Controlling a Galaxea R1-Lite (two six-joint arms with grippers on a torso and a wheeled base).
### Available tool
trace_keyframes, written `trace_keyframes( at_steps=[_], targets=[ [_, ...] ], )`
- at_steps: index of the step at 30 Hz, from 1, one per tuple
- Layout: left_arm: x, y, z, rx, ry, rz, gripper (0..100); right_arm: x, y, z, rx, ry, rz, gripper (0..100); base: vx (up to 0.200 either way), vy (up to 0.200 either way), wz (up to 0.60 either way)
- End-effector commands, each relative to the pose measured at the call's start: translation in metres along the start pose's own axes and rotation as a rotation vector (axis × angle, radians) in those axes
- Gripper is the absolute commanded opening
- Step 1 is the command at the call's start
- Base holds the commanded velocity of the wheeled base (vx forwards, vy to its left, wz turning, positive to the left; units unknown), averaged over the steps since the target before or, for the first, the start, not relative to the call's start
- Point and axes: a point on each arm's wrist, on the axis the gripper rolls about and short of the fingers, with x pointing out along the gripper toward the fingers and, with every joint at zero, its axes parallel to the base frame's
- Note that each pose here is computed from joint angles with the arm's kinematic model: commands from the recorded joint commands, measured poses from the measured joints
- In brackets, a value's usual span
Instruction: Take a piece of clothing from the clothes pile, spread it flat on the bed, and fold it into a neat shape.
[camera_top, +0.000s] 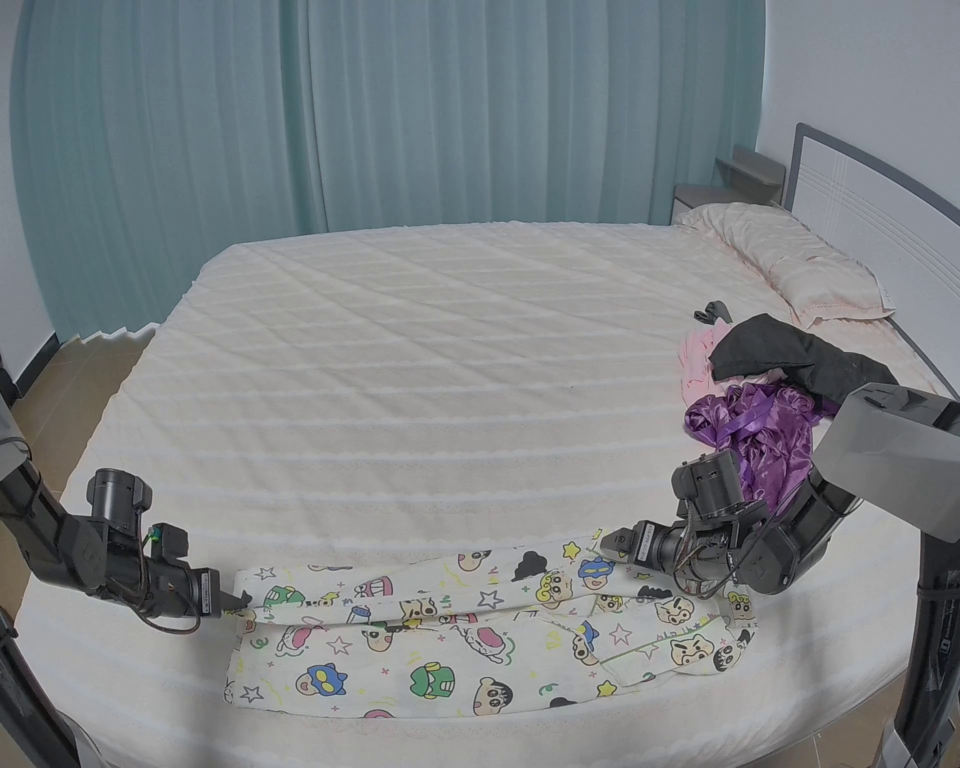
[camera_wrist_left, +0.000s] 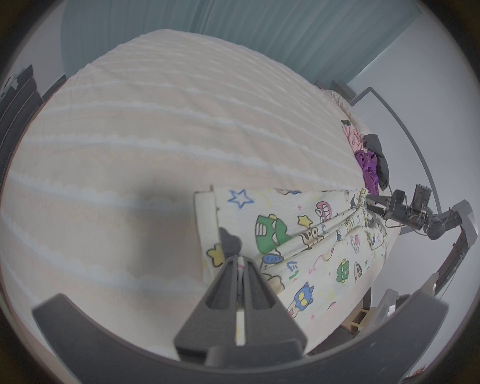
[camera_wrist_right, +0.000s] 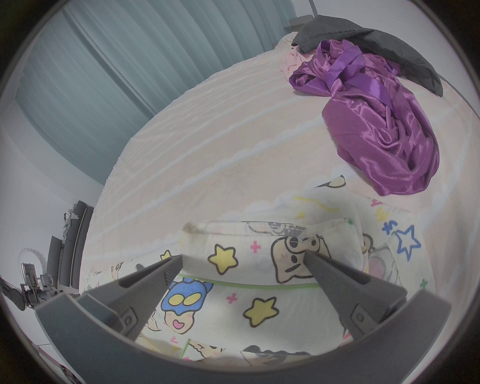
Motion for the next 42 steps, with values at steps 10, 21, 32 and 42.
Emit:
trace_keyframes(
  at_steps=[10,21,32,42],
  targets=[
    [0.008,0.012,-0.028,-0.030,0.057,-0.013,100,0.000,0.001,-0.001,-0.002,0.002,0.002,100,0.000,0.000,0.00],
    [-0.008,0.022,-0.014,-0.181,-0.095,-0.011,100,-0.001,0.001,0.000,0.001,-0.001,0.003,100,0.000,0.000,0.00],
    [0.016,0.010,0.025,-0.385,-0.121,-0.113,100,-0.001,0.001,0.000,0.007,-0.002,0.004,100,0.000,0.000,0.00],
    [0.036,0.018,0.015,-0.301,-0.063,-0.056,100,0.000,0.000,0.000,0.008,-0.002,0.002,100,0.000,0.000,0.00]
  ],
)
